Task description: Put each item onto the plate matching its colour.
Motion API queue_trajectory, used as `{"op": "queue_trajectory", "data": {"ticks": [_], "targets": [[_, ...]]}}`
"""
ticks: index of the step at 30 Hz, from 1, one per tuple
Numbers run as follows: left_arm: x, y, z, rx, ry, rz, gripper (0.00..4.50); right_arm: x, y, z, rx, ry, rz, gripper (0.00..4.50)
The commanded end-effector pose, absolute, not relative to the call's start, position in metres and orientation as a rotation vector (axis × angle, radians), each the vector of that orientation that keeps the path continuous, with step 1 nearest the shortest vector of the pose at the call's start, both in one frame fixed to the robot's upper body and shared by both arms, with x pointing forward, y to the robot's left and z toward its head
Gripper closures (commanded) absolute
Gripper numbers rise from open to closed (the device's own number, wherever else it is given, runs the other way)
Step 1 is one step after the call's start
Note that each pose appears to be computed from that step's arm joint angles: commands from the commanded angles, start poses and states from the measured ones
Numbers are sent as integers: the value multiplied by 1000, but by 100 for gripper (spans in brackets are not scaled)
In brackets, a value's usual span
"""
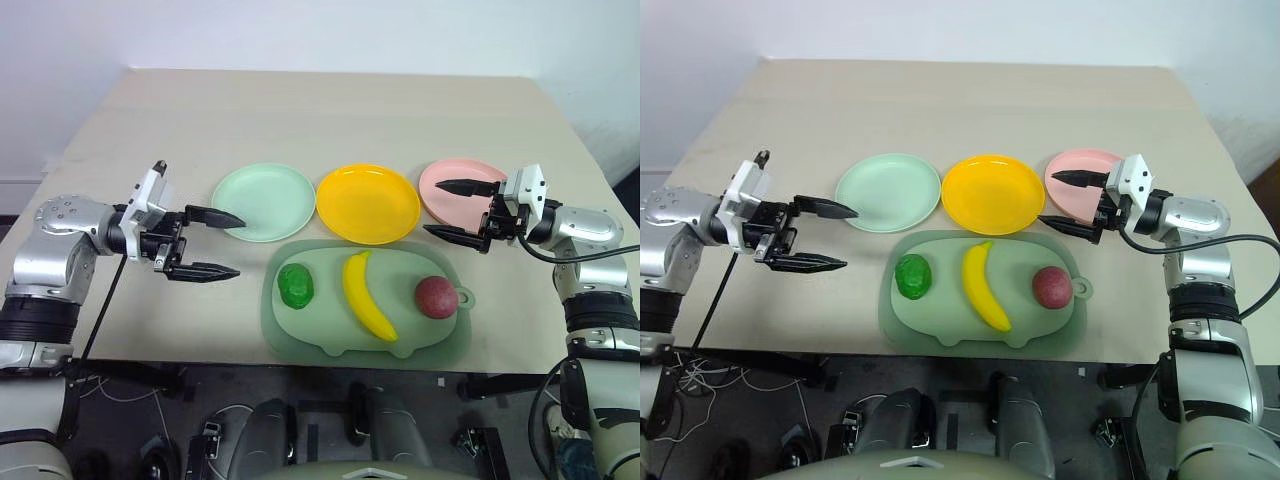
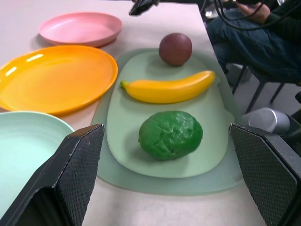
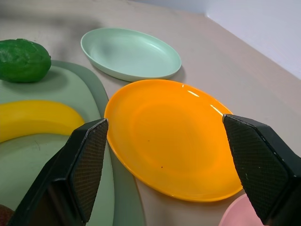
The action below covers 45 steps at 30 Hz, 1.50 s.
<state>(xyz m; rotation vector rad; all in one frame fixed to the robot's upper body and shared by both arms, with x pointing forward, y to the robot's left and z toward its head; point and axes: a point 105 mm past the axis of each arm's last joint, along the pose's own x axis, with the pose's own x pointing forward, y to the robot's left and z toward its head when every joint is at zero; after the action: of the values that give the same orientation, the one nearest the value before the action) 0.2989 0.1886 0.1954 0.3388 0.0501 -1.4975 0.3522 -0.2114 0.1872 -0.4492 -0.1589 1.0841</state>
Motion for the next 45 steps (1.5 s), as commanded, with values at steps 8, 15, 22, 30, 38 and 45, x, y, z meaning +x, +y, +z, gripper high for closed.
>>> {"op": "queue_trajectory", "data": {"ticks": [8, 15, 22, 30, 38, 45], "targets": [[301, 183, 206, 361, 4, -1503, 4, 349, -218, 197, -475, -196, 1057, 39], [305, 188, 209, 376, -3, -1480, 4, 350, -219, 200, -480, -207, 1045, 39], [305, 202, 208, 369, -4, -1419, 4, 350, -213, 198, -480, -203, 1060, 39], [304, 192, 208, 363, -35, -1418, 4, 355, -214, 213, -407, -229, 1063, 39], [297, 180, 204, 334, -28, -1493, 4, 364, -214, 204, -309, -57, 1048, 39], [302, 178, 207, 334, -36, -1506, 4, 339, -211, 183, -418, 87, 1162, 39]]}}
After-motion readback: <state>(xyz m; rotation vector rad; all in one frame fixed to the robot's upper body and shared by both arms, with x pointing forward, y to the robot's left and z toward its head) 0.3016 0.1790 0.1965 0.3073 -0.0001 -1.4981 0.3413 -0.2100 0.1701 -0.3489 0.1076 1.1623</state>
